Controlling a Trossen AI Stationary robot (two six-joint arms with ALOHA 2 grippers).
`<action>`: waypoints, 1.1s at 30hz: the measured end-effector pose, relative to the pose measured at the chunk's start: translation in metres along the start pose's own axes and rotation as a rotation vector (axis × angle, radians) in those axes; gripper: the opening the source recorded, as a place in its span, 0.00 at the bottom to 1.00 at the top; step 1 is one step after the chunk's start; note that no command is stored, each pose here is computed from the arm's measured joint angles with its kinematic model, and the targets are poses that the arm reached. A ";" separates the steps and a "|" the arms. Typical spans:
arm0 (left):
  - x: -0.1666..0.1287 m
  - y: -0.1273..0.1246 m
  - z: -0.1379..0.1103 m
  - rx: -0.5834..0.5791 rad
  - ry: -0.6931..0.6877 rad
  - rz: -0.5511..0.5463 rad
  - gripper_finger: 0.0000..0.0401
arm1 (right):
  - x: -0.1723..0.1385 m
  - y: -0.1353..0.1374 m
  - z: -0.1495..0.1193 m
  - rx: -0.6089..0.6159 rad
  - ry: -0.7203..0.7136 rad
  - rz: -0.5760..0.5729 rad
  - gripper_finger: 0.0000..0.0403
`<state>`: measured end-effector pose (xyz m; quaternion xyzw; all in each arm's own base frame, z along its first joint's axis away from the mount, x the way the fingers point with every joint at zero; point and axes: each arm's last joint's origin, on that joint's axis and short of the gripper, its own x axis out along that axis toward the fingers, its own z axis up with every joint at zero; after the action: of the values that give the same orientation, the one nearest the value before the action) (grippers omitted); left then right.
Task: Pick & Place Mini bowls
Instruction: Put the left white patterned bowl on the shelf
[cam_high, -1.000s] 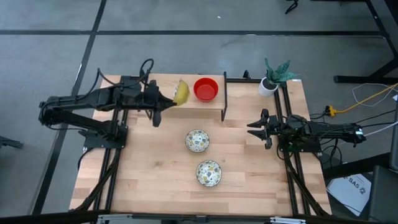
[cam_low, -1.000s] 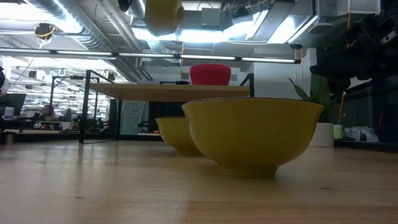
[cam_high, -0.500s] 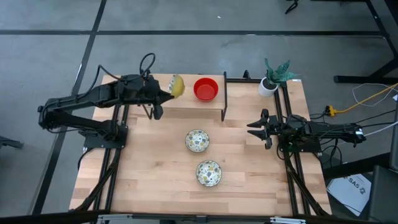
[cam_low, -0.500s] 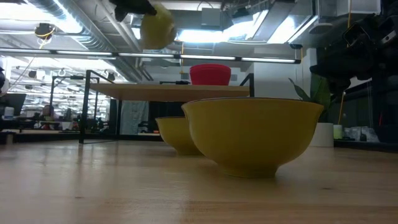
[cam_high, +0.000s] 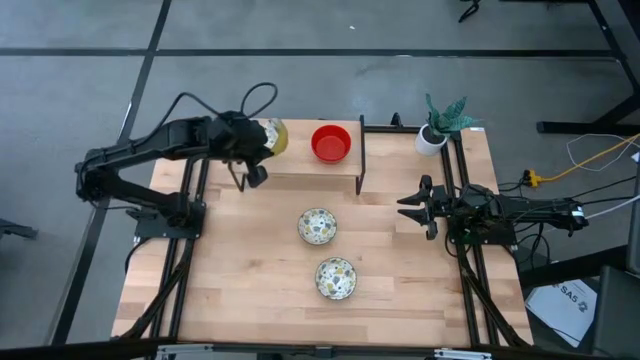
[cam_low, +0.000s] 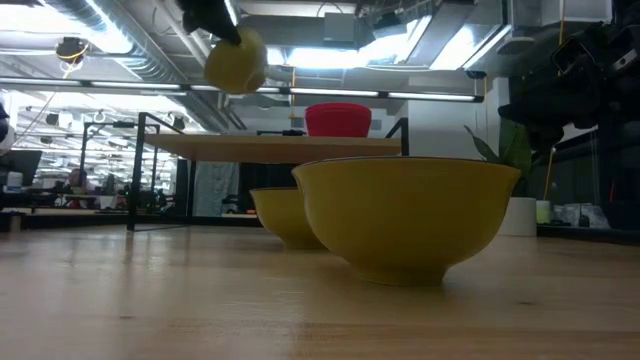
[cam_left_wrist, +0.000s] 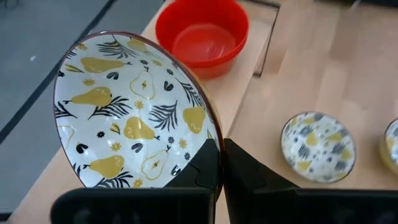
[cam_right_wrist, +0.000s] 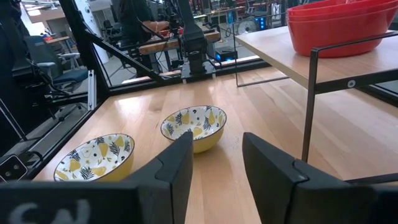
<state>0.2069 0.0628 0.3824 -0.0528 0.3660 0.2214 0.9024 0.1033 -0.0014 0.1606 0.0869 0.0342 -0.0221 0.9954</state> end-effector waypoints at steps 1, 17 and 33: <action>0.001 0.000 0.003 0.003 0.021 0.008 0.01 | 0.000 0.000 0.000 0.000 0.000 0.000 0.35; 0.031 -0.012 0.037 0.117 0.329 0.125 0.01 | 0.000 0.000 0.000 0.000 0.001 0.000 0.35; 0.036 -0.022 0.040 0.179 0.447 0.217 0.01 | 0.000 0.000 0.000 0.000 0.001 0.000 0.35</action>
<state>0.2651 0.0661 0.3857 0.0191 0.5780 0.2665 0.7711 0.1033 -0.0014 0.1605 0.0869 0.0345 -0.0219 0.9954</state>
